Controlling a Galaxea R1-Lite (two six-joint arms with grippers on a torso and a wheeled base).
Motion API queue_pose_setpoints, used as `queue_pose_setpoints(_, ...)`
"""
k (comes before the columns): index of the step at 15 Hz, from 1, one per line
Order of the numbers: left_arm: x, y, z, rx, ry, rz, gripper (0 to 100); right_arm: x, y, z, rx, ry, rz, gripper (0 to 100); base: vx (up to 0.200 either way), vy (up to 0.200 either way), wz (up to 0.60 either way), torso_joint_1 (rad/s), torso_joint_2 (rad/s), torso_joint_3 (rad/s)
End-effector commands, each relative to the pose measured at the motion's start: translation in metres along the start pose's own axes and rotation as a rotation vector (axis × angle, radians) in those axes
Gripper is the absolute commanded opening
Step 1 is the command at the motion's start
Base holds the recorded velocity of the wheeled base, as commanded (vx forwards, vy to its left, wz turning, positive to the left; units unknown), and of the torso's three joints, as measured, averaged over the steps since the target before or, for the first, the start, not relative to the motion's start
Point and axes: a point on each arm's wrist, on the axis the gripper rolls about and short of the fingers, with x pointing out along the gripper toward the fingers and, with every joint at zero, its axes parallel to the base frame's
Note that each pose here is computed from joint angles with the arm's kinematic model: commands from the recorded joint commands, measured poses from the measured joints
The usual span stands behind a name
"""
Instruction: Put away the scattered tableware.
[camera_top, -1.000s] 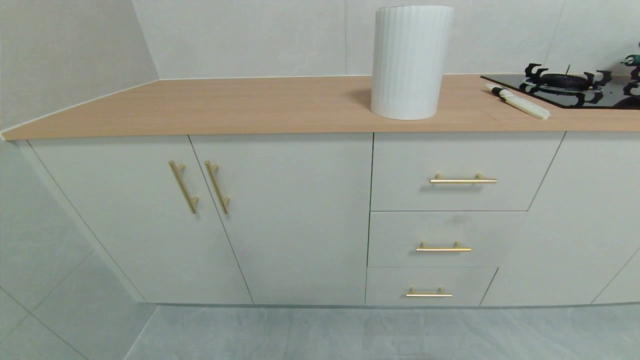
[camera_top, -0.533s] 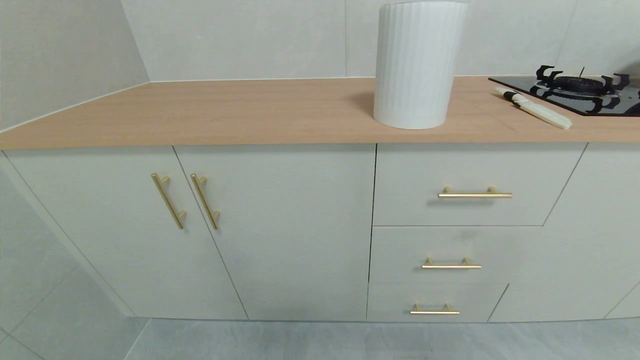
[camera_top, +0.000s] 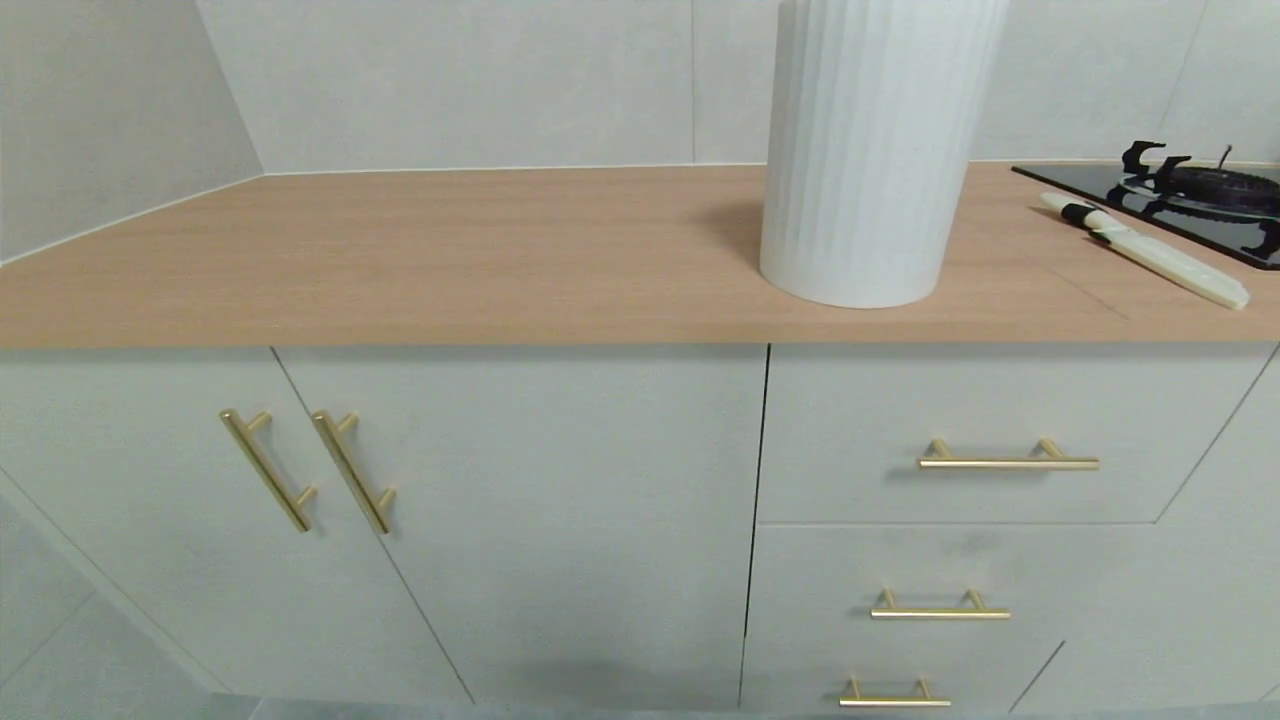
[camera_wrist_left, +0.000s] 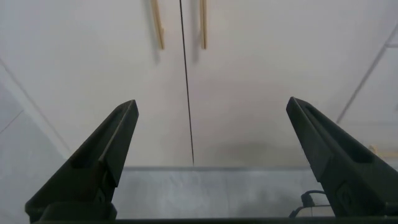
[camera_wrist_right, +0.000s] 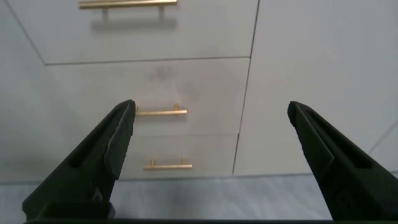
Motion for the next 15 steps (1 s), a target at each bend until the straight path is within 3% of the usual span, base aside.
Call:
queue_pose_setpoints(1, 0.0, 0.0, 0.0, 0.0, 0.0, 0.001, 100, 0.0001, -0.0001, 0.0, 0.0, 0.002, -0.003, 100, 0.2, 0.0, 0.0, 0.002, 0.0, 0.007)
queue_pose_setpoints(5, 0.0, 0.0, 0.0, -0.001, 0.0, 0.001, 100, 0.0001, -0.0001, 0.0002, -0.003, 0.0, -0.003, 100, 0.05, 0.0, 0.0, 0.002, 0.0, -0.001)
queue_pose_setpoints(8, 0.0, 0.0, 0.0, -0.001, 0.0, 0.0, 100, 0.0001, -0.0001, 0.0002, -0.003, 0.0, -0.003, 100, 0.0, 0.0, -0.6, 0.007, 0.0, 0.002)
queue_pose_setpoints(15, 0.0, 0.0, 0.0, -0.001, 0.0, 0.0, 100, 0.0001, -0.0001, 0.0, -0.003, 0.002, -0.003, 100, 0.0, 0.0, 0.0, 0.0, 0.0, 0.0)
